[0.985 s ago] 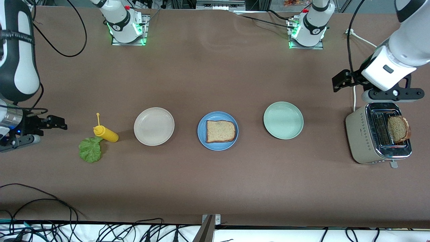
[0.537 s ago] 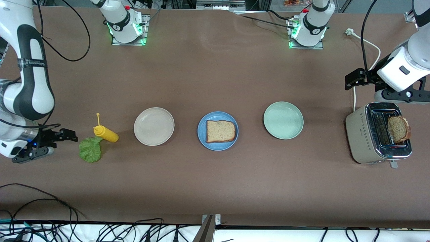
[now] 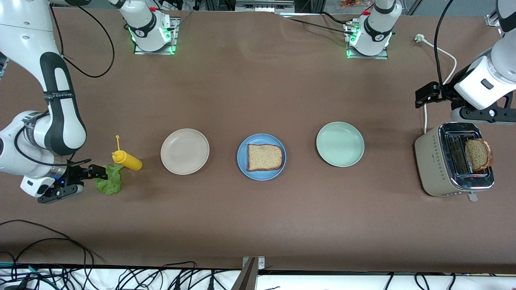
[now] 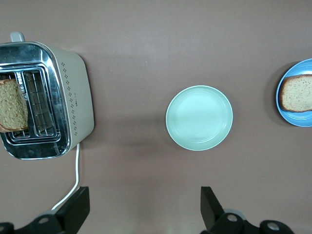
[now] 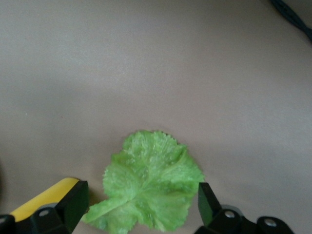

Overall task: Make sandwich in blue plate with both arms
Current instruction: 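Lower the right gripper onto the green lettuce leaf and grasp it, then lift the lettuce leaf up with the right gripper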

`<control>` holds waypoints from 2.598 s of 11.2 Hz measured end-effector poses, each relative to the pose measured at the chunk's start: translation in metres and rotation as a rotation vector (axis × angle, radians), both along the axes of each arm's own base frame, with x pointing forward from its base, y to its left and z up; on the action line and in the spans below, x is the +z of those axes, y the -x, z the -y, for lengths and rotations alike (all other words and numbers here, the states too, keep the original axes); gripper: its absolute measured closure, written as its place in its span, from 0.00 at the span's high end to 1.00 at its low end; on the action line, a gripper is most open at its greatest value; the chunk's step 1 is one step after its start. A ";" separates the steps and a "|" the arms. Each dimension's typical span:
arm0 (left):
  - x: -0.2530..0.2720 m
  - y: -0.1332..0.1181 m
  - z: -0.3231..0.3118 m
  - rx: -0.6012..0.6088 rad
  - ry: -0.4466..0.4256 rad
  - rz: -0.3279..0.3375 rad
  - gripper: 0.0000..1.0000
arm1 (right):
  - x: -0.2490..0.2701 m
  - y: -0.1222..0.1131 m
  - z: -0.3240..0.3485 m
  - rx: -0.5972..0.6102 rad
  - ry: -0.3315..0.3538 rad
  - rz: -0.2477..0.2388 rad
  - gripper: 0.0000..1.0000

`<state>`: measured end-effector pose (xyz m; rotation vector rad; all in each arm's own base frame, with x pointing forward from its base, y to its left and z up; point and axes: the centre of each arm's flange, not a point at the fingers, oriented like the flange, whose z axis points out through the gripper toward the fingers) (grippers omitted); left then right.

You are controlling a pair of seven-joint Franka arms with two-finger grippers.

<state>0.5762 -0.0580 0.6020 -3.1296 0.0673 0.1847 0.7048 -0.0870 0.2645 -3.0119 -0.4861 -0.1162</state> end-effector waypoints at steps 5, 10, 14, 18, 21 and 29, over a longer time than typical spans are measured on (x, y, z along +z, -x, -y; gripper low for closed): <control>0.001 0.010 -0.007 -0.020 0.000 -0.005 1.00 | -0.040 0.003 0.018 0.024 -0.038 0.003 1.00; -0.007 0.035 -0.017 -0.018 -0.007 -0.002 1.00 | -0.054 0.002 0.012 0.030 -0.041 0.006 1.00; -0.008 0.038 -0.019 -0.017 -0.007 0.004 1.00 | -0.070 0.000 0.008 0.064 -0.031 0.030 1.00; -0.008 0.038 -0.018 -0.018 -0.007 0.005 1.00 | -0.082 0.001 0.008 0.100 -0.026 0.035 0.73; -0.008 0.038 -0.018 -0.019 -0.007 0.006 1.00 | -0.082 0.000 0.008 0.114 -0.057 0.053 0.32; -0.007 0.037 -0.017 -0.021 -0.006 0.014 1.00 | -0.036 -0.019 -0.001 0.156 -0.148 -0.017 0.09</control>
